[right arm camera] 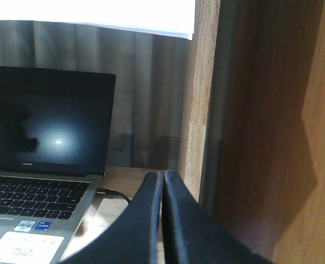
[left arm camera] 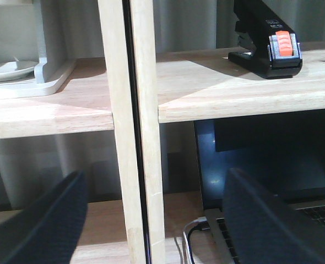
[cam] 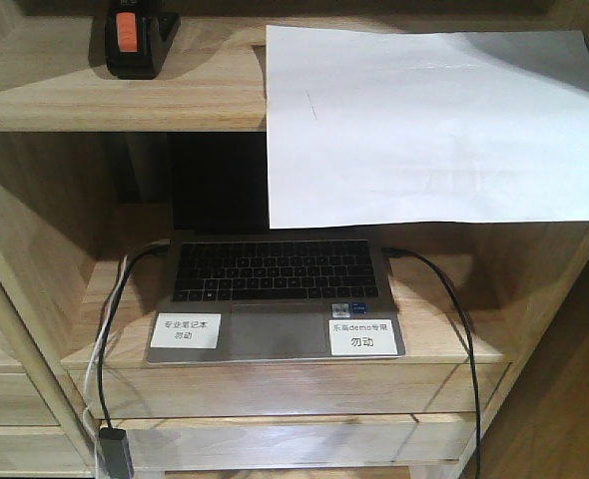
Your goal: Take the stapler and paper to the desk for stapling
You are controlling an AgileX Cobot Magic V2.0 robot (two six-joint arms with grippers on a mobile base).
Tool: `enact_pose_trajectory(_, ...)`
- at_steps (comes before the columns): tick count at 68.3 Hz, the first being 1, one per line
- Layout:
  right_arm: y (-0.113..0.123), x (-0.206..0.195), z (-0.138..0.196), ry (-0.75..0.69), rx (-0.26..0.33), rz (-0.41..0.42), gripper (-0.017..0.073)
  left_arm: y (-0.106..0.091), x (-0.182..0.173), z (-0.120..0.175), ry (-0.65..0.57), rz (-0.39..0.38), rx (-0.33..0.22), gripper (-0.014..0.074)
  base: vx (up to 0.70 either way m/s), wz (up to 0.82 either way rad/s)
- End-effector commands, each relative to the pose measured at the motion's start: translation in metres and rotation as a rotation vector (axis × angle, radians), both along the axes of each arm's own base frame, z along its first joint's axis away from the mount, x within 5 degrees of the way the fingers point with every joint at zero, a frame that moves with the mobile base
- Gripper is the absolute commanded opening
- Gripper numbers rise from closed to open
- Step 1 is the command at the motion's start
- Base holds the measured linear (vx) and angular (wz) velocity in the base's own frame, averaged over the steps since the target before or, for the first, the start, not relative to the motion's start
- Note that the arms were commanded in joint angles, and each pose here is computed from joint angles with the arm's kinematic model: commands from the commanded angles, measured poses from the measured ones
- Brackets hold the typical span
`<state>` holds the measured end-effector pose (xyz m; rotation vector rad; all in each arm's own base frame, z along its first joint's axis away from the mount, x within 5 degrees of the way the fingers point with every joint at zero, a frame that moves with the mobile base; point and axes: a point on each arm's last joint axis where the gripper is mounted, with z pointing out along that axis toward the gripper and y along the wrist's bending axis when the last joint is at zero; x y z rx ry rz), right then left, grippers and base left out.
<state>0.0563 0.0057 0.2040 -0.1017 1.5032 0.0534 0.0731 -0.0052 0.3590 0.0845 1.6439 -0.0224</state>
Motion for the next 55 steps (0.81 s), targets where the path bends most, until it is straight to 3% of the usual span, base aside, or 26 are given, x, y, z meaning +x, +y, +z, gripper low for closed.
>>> enact_pose_trajectory(1,0.000,0.000,-0.001,-0.054,0.001,0.004,-0.0009,0.000,0.000,0.017,-0.100,0.001,-0.016,0.0514,0.00,0.00)
enact_pose_trajectory(22,0.000,0.000,-0.001,-0.054,0.001,0.004,-0.0009,-0.002,0.000,0.017,-0.102,-0.024,-0.017,0.0512,0.00,0.00)
enact_pose_trajectory(30,0.000,0.000,-0.001,-0.054,0.001,0.004,-0.0009,-0.006,0.000,0.021,-0.149,-0.083,-0.011,0.0512,0.00,0.00)
enact_pose_trajectory(38,0.000,0.000,-0.001,-0.054,0.001,0.004,-0.0009,-0.015,0.011,0.024,-0.142,-0.172,0.058,0.0512,0.00,0.00)
enact_pose_trajectory(55,0.000,0.000,-0.001,-0.054,0.001,0.004,-0.0009,-0.043,0.052,0.054,-0.085,-0.310,0.063,0.0514,0.00,0.00)
